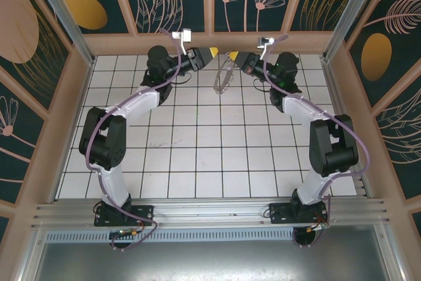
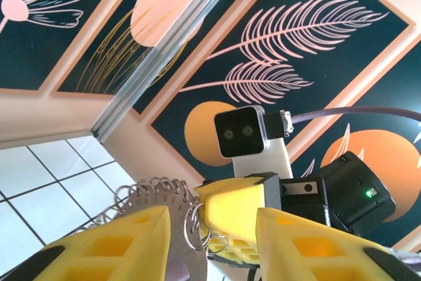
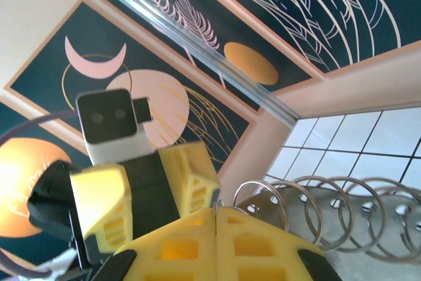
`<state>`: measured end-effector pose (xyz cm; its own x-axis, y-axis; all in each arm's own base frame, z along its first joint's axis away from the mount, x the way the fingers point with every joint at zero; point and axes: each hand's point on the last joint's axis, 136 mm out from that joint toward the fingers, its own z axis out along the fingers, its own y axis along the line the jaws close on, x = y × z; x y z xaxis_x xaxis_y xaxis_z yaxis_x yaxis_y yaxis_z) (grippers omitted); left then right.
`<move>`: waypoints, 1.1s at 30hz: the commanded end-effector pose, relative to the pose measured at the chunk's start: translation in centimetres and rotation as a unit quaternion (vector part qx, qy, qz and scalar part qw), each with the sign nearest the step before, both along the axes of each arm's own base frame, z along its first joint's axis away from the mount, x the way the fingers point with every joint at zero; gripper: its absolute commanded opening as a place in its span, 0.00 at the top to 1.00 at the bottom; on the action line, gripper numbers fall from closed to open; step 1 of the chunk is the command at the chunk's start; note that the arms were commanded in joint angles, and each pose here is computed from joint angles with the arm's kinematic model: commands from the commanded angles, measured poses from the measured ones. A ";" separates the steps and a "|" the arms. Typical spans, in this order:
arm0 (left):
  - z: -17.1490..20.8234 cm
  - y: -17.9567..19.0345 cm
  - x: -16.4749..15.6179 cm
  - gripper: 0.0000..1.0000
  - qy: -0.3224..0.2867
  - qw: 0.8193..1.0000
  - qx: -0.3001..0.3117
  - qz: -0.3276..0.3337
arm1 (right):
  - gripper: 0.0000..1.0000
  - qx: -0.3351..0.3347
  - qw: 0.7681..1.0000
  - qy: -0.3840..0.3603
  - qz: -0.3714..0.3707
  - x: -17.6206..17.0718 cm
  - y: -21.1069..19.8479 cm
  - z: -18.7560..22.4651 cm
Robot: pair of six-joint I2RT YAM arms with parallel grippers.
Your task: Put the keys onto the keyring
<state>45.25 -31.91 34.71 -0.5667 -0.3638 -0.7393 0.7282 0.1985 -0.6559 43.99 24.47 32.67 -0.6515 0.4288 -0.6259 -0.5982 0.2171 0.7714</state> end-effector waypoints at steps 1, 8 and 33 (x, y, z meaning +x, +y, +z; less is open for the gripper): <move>0.3 -0.4 -0.1 0.61 -0.028 0.999 0.037 -0.028 | 1.00 -0.018 0.998 -0.041 0.046 -0.4 0.2 0.8; -0.5 -1.6 0.0 0.62 -0.015 0.996 0.054 -0.076 | 1.00 -0.017 0.995 -0.052 0.085 -0.3 0.6 0.5; -3.0 -2.5 -0.4 0.71 0.028 0.991 0.040 -0.125 | 1.00 -0.004 0.993 -0.054 0.106 -0.1 0.9 0.6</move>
